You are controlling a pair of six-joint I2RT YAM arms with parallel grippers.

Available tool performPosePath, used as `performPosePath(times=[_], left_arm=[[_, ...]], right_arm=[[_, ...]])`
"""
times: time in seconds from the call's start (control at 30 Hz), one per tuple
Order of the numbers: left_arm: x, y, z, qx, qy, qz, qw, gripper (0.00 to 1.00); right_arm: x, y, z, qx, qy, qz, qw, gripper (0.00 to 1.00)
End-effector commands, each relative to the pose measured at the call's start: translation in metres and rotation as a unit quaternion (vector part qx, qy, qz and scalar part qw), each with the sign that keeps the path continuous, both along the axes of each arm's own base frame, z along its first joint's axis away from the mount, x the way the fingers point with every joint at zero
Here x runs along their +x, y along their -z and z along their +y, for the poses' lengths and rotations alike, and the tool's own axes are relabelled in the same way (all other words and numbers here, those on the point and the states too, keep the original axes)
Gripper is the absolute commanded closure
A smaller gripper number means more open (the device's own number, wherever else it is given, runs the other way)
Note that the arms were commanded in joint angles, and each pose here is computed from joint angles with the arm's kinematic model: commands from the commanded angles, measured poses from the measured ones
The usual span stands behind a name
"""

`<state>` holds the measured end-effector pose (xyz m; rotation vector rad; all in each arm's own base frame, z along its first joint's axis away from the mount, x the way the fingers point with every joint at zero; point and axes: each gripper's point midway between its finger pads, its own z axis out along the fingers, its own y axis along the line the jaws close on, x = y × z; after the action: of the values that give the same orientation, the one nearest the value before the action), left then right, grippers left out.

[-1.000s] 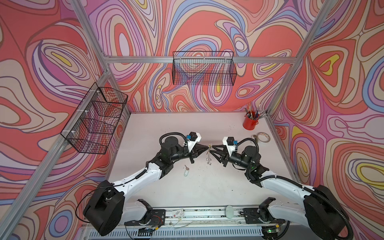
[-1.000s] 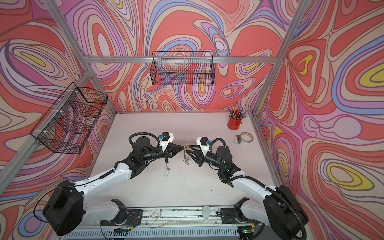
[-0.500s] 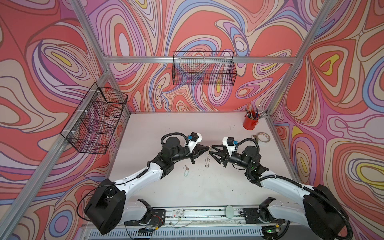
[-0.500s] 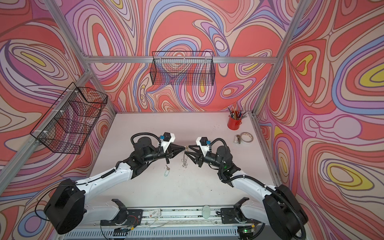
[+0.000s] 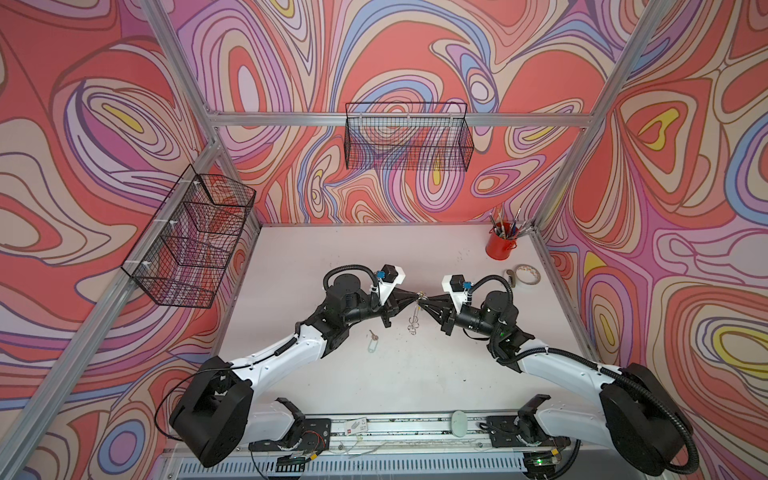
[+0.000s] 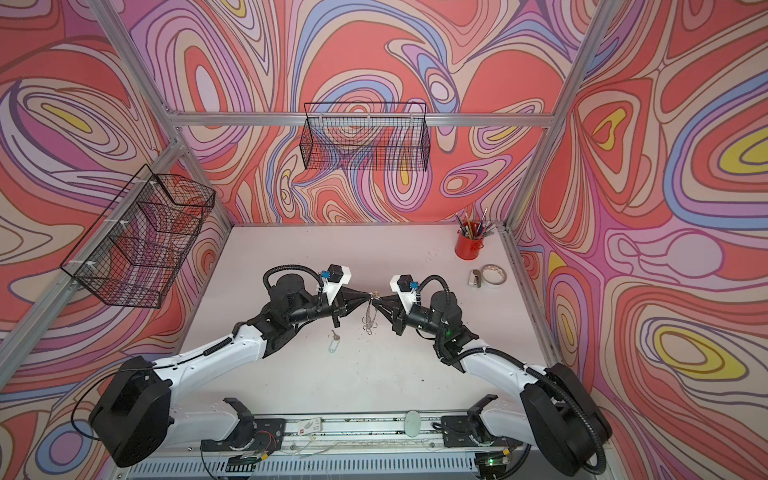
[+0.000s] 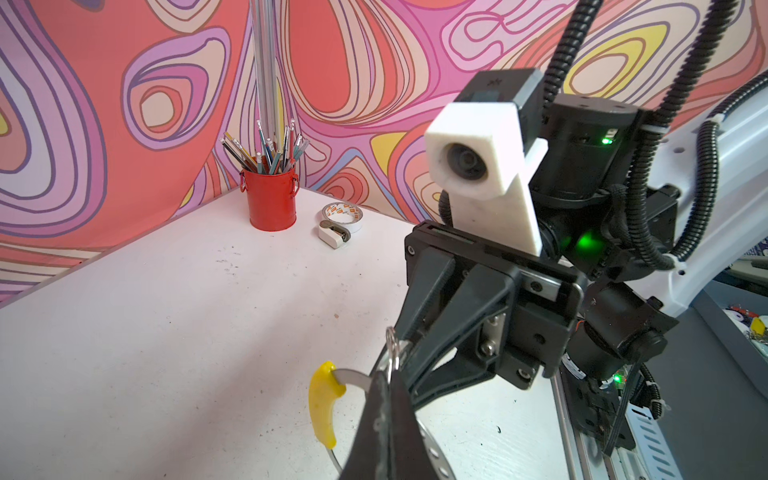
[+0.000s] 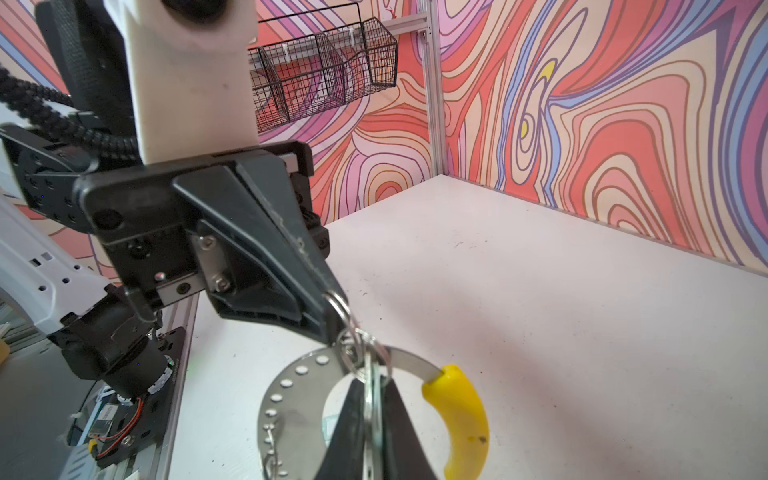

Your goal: Put the keys on the keyring

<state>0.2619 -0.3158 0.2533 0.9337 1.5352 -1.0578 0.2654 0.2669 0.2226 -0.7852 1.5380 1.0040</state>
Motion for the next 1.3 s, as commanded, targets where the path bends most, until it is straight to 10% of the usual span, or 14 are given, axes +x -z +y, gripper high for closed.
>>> performPosePath(times=[0.0, 0.67, 1.07, 1.17, 1.27], left_arm=[[0.000, -0.021, -0.003, -0.023, 0.000, -0.016, 1.000, 1.00], [0.001, -0.039, -0.008, -0.074, -0.035, -0.035, 0.996, 1.00], [0.009, -0.011, -0.003, -0.073, -0.060, -0.016, 0.995, 1.00], [0.010, -0.008, -0.002, -0.077, -0.055, -0.007, 0.995, 1.00], [0.008, -0.006, -0.001, -0.083, -0.033, 0.003, 0.996, 1.00]], right_arm=[[0.001, 0.002, 0.001, -0.003, -0.003, 0.002, 1.000, 1.00], [0.004, 0.026, 0.005, -0.005, -0.006, 0.045, 0.999, 1.00], [0.046, 0.031, -0.053, -0.017, 0.196, 0.085, 0.977, 0.45], [0.057, 0.026, -0.079, 0.009, 0.243, 0.103, 0.964, 0.03], [0.066, 0.018, -0.094, 0.023, 0.265, 0.119, 0.956, 0.02]])
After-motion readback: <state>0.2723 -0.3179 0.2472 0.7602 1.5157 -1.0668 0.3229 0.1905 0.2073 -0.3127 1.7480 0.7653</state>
